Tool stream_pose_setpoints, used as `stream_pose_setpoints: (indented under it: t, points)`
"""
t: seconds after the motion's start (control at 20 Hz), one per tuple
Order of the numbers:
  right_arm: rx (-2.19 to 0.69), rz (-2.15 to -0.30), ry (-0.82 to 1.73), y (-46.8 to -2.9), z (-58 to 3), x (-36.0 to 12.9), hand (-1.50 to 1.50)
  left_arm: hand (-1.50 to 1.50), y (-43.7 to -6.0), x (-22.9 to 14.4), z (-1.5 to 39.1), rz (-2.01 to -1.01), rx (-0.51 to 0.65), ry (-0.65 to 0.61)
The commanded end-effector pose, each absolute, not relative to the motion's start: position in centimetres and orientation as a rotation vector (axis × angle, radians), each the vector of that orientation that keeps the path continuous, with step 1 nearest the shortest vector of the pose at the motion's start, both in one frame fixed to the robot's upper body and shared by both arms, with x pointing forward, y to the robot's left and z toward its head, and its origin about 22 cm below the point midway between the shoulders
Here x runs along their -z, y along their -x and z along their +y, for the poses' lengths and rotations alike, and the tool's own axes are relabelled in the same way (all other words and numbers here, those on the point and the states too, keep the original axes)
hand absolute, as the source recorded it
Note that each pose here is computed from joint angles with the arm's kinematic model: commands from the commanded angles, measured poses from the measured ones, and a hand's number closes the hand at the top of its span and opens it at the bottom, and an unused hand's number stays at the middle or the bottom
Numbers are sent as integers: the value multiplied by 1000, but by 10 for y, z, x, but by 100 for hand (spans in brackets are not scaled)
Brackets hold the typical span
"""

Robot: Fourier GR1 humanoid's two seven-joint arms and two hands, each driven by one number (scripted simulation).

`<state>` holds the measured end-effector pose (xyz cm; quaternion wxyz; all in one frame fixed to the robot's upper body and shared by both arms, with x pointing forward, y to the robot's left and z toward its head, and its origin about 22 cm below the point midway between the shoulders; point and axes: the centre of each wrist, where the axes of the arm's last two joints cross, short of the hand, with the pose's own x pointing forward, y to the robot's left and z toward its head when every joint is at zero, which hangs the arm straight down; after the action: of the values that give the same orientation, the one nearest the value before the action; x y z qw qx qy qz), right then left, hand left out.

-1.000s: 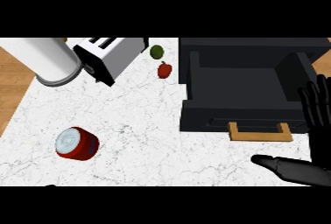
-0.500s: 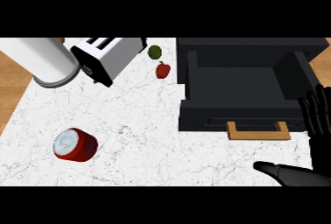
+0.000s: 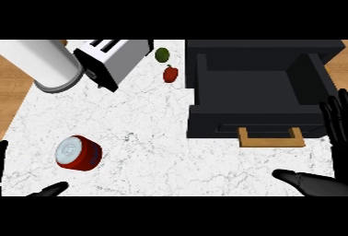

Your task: Pick up the can, place it into the drawer and close the drawer

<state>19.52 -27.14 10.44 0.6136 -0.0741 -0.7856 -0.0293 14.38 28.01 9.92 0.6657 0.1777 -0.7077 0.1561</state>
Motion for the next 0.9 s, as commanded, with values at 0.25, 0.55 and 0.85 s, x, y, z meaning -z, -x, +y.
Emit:
stream_pose_setpoints:
  t: [0.25,0.55,0.85]
  points:
    - [71,-1827,180,-178,-288,-112,-150,-150,-151,-36,257,-1533,-332,-423]
    - [62,-1837,169,-172,-297,-118,-150,-150,-147,-9,278,-1507,-356,-432]
    - [82,-1834,199,-172,-281,-119,-150,-150,-150,41,279,-1473,-402,-473]
